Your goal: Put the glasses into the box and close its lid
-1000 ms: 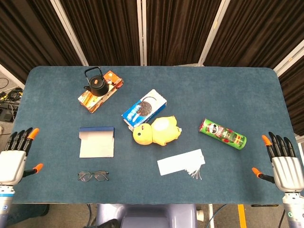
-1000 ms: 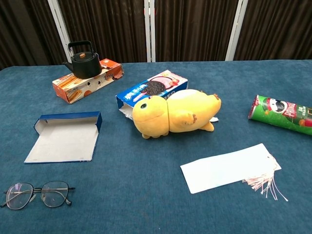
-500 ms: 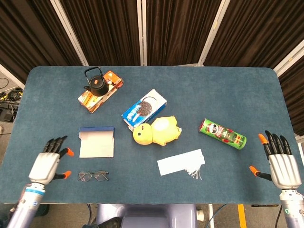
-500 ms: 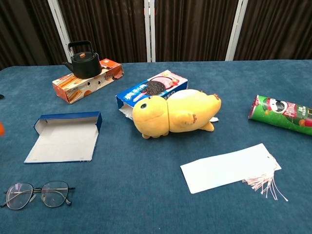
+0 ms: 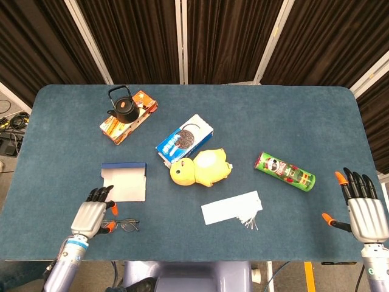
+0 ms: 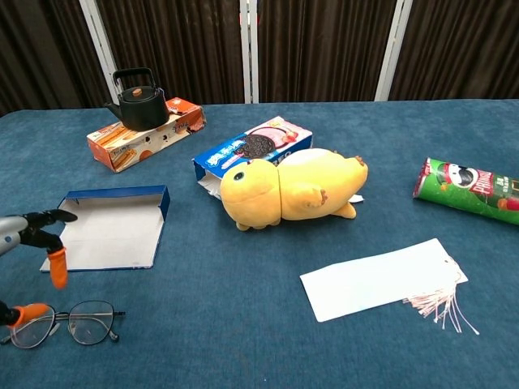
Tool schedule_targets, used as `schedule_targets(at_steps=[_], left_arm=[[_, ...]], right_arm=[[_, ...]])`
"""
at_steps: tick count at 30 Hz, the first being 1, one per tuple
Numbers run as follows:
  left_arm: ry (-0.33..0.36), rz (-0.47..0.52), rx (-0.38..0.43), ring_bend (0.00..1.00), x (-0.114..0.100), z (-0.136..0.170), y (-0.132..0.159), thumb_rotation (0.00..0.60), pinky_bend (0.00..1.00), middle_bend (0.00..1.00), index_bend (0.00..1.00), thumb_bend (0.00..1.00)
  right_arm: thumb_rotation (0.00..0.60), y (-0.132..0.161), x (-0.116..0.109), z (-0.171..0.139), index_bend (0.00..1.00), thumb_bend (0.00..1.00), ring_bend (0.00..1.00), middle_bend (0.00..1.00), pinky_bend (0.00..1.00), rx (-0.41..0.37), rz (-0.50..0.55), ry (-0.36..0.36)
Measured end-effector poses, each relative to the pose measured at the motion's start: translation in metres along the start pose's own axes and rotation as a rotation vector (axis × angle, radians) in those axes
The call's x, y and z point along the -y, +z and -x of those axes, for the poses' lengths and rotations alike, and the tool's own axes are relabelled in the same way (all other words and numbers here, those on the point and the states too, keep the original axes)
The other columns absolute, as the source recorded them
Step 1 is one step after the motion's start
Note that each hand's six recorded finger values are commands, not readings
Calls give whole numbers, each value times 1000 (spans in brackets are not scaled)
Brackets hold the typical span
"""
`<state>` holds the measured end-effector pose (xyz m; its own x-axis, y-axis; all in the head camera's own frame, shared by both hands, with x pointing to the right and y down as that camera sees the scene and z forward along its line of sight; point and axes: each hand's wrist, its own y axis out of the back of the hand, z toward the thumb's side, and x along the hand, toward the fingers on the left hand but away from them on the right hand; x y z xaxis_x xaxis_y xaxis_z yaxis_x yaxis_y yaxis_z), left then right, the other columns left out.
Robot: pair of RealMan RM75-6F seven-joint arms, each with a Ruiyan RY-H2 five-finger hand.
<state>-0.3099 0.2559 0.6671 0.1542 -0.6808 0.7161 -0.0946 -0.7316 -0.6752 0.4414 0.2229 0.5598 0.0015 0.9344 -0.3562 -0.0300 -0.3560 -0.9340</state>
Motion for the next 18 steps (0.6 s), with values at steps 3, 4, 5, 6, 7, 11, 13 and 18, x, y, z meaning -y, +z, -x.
schedule_targets(at_steps=[3,4,5,6,7,11,13,18], left_arm=[[-14,-6,-4,0,6,-1,1,600,0,0,495,317],[-17,-6,-6,0,7,-1,2,600,0,0,496,317],[-21,-4,-8,0,8,-1,2,600,0,0,497,318],[-24,-2,-10,0,8,-1,1,600,0,0,497,318],[-26,0,-13,0,9,-1,1,600,0,0,498,318],[-41,15,-28,0,10,-1,-2,600,0,0,499,319],[-51,22,-32,0,11,-1,-2,600,0,0,500,319],[-61,23,-31,0,13,-4,1,600,0,0,506,322]], right_arm=[[600,0,-1,0,3,0,0,0,0,1,2,-1],[600,0,-1,0,3,0,0,0,0,1,3,-1],[600,0,-1,-1,3,0,0,0,0,0,4,-1],[600,0,-1,0,3,0,0,0,0,0,4,-1],[600,-1,-1,0,3,0,0,0,0,0,5,-1],[600,-1,-1,0,4,0,0,0,0,2,7,1],[600,-1,-1,0,4,0,0,0,0,3,9,1],[600,-2,-1,0,5,0,0,0,0,4,13,1]])
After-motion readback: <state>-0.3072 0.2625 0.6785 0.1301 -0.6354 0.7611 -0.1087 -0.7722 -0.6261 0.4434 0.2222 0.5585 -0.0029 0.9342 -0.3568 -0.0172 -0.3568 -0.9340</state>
